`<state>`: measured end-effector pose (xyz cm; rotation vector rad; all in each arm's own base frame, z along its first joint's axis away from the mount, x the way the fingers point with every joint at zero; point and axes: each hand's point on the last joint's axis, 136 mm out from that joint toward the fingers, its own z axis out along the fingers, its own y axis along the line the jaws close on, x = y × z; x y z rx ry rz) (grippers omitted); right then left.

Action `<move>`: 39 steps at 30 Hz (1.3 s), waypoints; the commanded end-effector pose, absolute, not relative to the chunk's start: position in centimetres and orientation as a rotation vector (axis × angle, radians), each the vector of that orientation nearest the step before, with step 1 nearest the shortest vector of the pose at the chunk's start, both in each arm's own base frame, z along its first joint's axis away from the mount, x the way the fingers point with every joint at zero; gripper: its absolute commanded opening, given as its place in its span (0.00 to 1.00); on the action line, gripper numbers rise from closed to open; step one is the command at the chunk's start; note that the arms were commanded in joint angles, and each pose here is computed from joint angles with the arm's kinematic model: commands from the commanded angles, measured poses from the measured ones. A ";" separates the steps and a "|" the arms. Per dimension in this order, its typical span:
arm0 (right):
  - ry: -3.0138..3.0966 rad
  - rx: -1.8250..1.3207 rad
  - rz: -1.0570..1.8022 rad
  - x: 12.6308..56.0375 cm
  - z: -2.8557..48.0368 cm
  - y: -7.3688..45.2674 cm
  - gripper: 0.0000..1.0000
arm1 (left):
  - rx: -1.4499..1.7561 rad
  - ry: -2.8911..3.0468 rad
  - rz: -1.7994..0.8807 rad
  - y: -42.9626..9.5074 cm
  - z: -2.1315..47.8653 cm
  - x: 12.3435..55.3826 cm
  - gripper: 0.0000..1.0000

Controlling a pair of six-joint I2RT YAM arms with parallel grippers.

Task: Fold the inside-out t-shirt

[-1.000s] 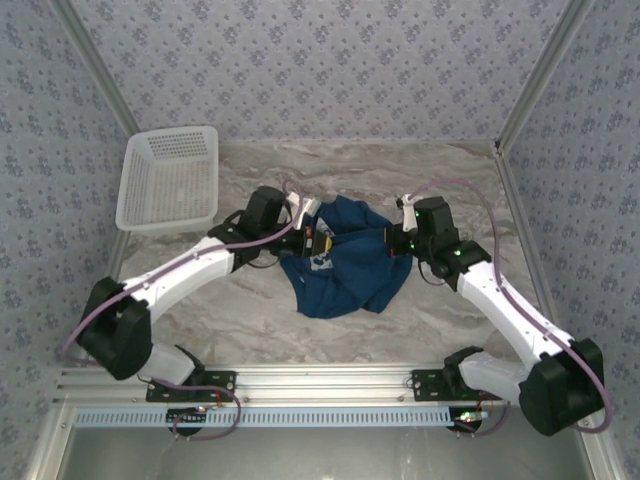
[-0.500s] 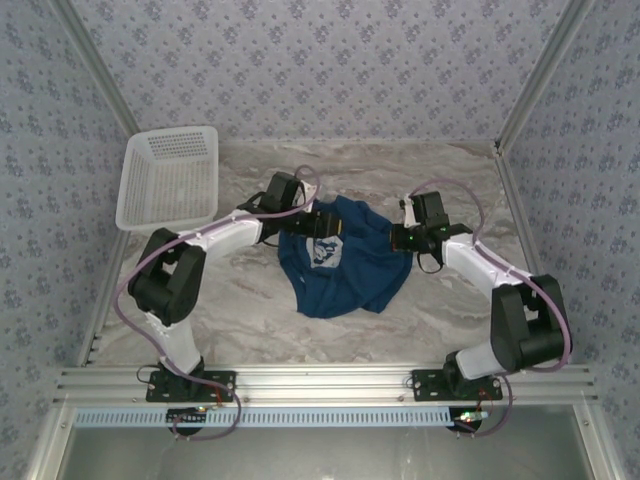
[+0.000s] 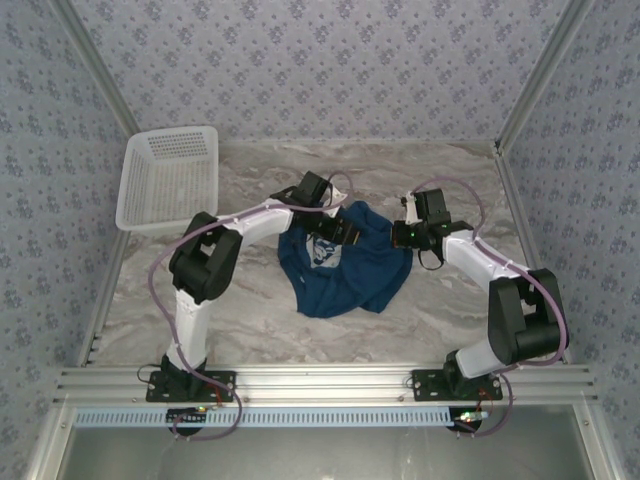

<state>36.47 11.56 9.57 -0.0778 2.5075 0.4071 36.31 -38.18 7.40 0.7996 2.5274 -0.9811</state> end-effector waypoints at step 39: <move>2.442 -0.110 0.456 37.0 11.7 12.0 0.00 | 0.831 2.321 -1.159 -39.2 15.5 35.7 0.00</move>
